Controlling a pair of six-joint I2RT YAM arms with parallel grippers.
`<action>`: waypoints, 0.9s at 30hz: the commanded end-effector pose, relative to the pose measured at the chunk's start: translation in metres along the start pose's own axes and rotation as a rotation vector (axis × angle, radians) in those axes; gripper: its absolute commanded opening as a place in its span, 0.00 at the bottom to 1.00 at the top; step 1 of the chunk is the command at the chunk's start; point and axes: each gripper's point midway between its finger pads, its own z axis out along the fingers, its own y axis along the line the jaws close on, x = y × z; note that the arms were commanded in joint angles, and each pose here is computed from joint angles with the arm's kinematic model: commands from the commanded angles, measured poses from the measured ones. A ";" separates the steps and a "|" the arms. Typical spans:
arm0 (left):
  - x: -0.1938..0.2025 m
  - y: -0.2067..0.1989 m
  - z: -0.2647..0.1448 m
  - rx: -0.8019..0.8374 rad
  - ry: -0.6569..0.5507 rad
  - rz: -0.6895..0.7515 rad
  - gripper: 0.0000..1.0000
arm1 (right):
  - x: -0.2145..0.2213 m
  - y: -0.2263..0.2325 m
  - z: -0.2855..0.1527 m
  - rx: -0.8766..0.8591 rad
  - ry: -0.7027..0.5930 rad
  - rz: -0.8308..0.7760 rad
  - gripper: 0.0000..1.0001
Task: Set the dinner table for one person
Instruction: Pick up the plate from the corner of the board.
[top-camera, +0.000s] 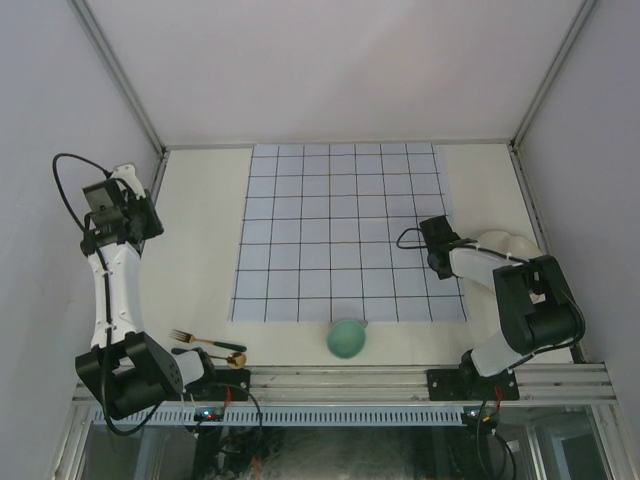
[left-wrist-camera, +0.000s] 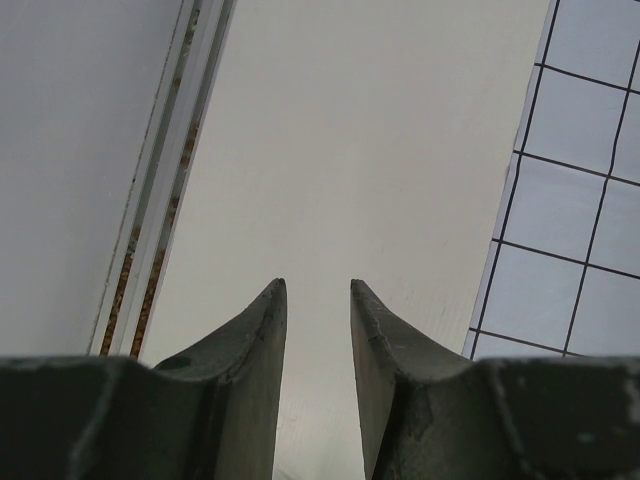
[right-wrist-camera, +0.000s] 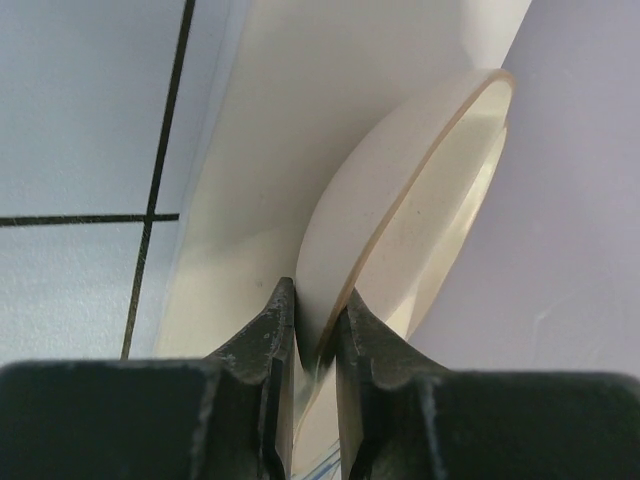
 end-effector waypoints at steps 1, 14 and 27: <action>-0.008 -0.003 -0.003 0.021 -0.049 -0.004 0.36 | -0.020 -0.039 -0.010 0.216 -0.001 -0.023 0.00; -0.001 -0.004 0.003 0.028 -0.042 -0.010 0.36 | -0.049 -0.047 -0.013 0.325 -0.002 -0.091 0.00; 0.011 0.000 0.014 0.034 -0.027 -0.030 0.36 | -0.070 -0.054 -0.014 0.363 -0.031 -0.103 0.00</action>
